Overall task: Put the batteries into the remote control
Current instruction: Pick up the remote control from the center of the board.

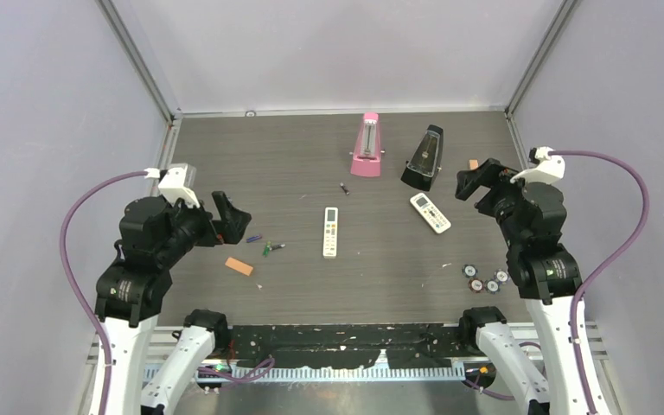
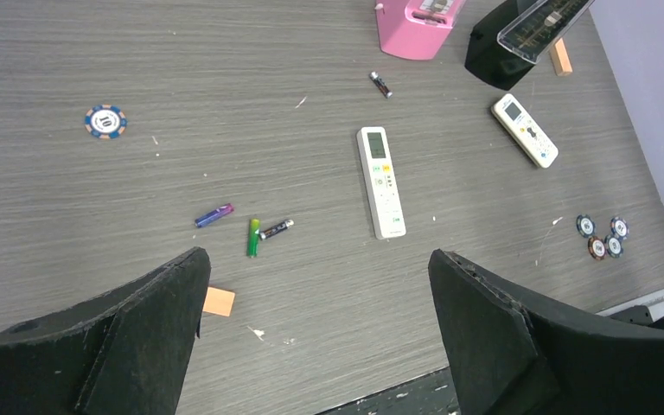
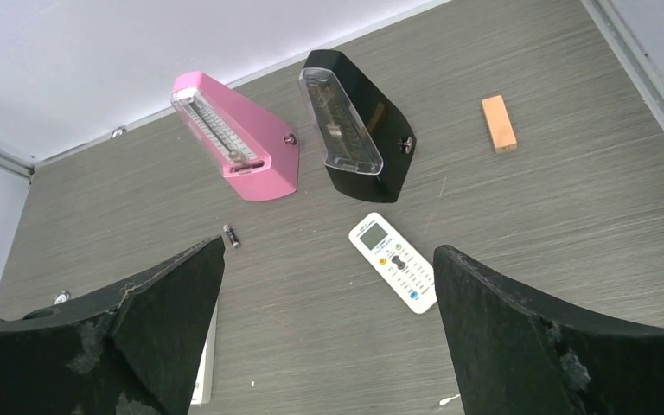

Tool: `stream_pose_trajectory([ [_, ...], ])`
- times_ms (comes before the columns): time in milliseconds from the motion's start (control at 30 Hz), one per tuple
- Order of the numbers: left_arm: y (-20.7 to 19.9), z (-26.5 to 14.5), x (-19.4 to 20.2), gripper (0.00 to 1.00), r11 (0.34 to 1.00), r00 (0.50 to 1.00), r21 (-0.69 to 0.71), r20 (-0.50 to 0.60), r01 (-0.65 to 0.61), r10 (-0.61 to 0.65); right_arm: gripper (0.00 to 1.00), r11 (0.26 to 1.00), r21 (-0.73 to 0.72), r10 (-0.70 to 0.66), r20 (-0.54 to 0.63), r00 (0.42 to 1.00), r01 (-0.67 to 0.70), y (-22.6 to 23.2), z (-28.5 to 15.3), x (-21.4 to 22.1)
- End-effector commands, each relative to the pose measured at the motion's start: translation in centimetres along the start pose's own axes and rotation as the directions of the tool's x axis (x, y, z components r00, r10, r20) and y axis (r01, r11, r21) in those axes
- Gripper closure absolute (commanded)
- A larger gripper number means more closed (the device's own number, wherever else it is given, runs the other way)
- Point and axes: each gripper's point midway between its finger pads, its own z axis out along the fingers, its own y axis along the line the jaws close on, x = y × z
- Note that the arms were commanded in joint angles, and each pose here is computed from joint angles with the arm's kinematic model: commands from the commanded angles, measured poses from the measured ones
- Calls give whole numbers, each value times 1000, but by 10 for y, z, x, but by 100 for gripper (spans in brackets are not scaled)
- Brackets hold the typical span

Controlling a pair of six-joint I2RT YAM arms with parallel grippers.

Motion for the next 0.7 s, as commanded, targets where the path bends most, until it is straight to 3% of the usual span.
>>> stream_pose_trajectory([
  [0, 0, 0, 0, 0, 1000, 999, 16, 33, -27, 26, 5, 997, -81, -6, 24, 1000, 8, 17, 12, -6],
  [100, -1, 0, 3, 0, 999, 997, 30, 73, -16, 13, 5, 985, -171, -9, -55, 998, -1, 33, 17, 10],
  [267, -15, -3, 13, 0, 991, 993, 131, 113, 23, -37, 4, 977, -195, 53, -170, 984, -87, 39, 21, 38],
  [500, -19, -3, 53, 0, 978, 994, 184, 18, 99, -104, 1, 976, -171, 81, -288, 954, -135, 44, 14, 83],
  [667, -25, 2, 76, 0, 958, 986, 233, -56, 165, -156, 0, 984, -173, -19, -375, 927, -50, 67, 5, 115],
])
